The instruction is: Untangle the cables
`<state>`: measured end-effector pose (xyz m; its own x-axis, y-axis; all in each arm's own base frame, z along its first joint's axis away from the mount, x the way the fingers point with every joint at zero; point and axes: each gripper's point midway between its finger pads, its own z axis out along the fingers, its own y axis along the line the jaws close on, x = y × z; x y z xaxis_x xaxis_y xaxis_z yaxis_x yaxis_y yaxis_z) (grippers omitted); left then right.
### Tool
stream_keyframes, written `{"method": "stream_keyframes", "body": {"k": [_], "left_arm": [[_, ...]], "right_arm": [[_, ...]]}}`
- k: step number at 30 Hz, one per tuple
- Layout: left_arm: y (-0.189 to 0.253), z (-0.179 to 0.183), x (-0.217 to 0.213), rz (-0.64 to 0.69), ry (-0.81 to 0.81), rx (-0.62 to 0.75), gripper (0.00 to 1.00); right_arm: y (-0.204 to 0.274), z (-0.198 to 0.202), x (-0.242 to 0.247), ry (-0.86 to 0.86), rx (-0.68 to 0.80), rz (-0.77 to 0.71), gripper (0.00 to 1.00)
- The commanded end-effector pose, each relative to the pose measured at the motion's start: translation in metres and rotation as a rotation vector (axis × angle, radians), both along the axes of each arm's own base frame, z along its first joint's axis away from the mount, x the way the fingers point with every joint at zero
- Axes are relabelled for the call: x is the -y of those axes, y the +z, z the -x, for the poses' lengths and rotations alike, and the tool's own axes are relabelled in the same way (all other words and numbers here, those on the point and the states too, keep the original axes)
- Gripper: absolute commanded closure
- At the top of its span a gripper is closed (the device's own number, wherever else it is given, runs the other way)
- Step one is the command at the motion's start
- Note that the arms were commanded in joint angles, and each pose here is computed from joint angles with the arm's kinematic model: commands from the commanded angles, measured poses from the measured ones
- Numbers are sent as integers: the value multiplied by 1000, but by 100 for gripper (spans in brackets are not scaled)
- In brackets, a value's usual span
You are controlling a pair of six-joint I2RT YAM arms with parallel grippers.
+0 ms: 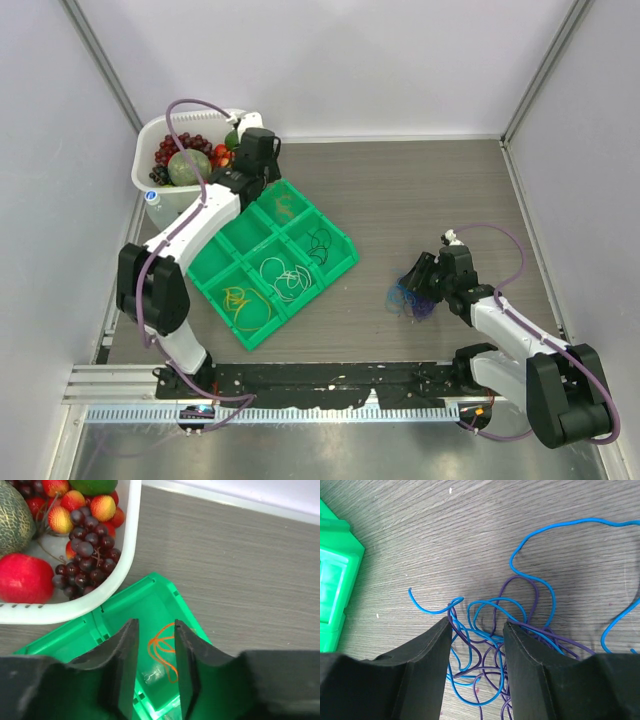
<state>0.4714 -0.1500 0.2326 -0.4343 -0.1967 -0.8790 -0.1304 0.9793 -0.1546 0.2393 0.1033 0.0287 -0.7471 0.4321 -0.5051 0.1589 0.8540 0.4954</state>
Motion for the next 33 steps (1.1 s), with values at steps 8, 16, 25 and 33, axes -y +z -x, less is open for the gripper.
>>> {"method": "stream_keyframes", "body": {"k": [8,16,25,33], "left_arm": [[2,38,44,297,-177,-62,35],[-42,159,205,302,-798,-200,47],[-106,219,277,393,-954,-377,53],[-128,239,298,411,-1012,-427,52]], "right_arm": [[11,-11,3,-24,41,11,49],[19,-9,-6,29,88,-27,56],[49,-1,-12,54,215,-86,53],[40,-3,33,-228,129,34,50]]}}
